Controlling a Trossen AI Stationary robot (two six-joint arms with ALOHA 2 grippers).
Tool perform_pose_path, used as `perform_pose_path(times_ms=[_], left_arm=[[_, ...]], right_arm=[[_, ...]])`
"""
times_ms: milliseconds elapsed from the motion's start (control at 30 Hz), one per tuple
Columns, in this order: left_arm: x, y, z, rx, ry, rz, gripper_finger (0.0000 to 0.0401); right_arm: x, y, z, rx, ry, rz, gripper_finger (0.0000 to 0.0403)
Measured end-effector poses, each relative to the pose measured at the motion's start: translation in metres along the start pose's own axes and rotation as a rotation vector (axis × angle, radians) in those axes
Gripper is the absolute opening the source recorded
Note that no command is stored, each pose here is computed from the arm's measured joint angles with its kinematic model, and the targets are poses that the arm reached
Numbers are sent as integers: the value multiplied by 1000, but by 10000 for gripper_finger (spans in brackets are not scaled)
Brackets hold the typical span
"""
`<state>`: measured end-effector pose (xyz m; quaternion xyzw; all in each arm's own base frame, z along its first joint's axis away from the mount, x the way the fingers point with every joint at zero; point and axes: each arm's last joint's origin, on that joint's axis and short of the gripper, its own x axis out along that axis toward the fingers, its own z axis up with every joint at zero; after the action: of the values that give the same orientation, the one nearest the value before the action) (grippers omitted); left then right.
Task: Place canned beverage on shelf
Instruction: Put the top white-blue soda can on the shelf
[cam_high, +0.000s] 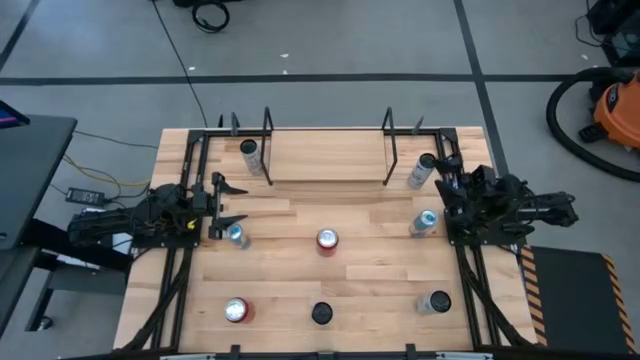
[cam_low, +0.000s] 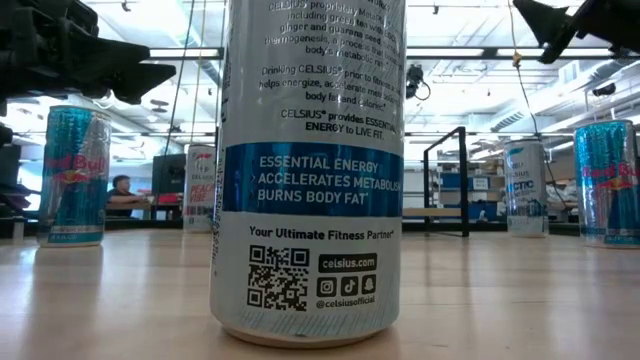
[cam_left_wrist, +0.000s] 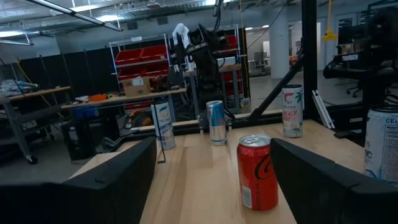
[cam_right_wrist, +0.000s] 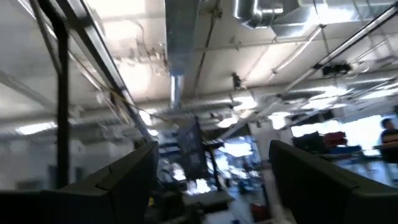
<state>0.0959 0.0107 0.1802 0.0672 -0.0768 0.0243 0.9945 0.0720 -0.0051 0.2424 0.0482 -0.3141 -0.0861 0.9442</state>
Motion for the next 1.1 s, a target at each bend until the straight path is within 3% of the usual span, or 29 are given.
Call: perform_pose_path(times_ms=[167,300,433,567,833,1100], left_arm=[[0,0,0,0,0,0,315],[0,0,0,0,0,0,315],[0,0,0,0,0,0,315],[0,0,0,0,0,0,315],[0,0,0,0,-1,0,315],[0,0,0,0,0,0,315]], right_arm=[[7,-3,24,-123,199,-170,315],[4,-6,46,-121,383,-317,315],[-3,-9,68,-75,459,-435,315],[-9,-11,78,-45,517,-476,315],[-17,-15,70,-97,605,-628,315],[-6,-14,52,-90,747,-680,315]])
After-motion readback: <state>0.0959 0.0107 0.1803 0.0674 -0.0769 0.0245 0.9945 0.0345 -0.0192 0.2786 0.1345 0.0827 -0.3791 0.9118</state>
